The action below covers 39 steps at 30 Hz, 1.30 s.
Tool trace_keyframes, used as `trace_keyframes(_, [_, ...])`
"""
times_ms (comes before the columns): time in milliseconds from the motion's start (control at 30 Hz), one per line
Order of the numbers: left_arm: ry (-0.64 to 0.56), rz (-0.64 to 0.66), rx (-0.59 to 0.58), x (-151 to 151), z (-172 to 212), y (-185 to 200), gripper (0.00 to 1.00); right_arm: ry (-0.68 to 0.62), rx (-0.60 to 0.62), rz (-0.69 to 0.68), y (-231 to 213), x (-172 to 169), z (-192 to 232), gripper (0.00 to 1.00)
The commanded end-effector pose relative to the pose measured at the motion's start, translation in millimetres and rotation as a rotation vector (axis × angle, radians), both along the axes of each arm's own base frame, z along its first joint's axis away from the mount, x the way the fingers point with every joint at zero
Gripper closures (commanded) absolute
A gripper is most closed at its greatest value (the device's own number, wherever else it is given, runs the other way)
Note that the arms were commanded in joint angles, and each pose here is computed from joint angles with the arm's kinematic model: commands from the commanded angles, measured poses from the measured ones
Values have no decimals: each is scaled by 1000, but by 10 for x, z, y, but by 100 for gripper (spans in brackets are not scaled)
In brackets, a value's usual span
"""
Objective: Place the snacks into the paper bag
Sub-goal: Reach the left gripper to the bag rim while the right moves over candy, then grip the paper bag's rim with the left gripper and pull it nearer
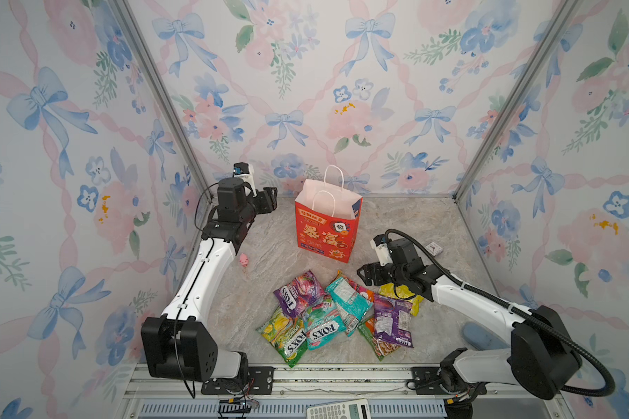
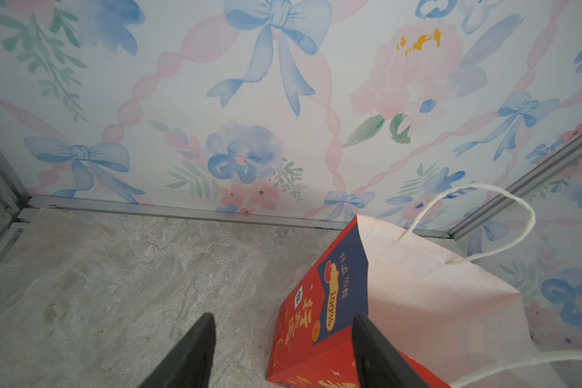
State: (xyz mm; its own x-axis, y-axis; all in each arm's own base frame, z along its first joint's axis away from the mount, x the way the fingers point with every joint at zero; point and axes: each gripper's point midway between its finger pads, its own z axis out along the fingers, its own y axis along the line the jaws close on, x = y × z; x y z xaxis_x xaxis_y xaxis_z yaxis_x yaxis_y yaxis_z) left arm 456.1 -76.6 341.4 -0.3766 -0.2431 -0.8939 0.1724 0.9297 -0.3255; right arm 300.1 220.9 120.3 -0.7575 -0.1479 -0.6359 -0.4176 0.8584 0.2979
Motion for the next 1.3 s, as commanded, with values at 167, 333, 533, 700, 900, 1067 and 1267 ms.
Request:
trace_keyframes(167, [83,-174,-26,293,16,-357,36,77,44,32,177,-166,-94,17])
trace_keyframes(333, [125,-249,-21,484,-27,-613,42,90,52,33,208,-177,-133,18])
trace_keyframes(533, [177,-274,44,558,-175,-807,44,101,41,36,214,-197,-193,19])
trace_keyframes(700, [199,-255,106,579,-258,-846,45,100,29,32,202,-190,-221,20])
trace_keyframes(900, [211,-232,206,599,-349,-935,47,99,11,41,213,-166,-259,22])
trace_keyframes(1067, [221,-229,224,631,-407,-973,49,97,4,49,220,-163,-261,23])
trace_keyframes(1267, [259,-234,248,635,-561,-1017,56,92,0,50,211,-168,-266,25])
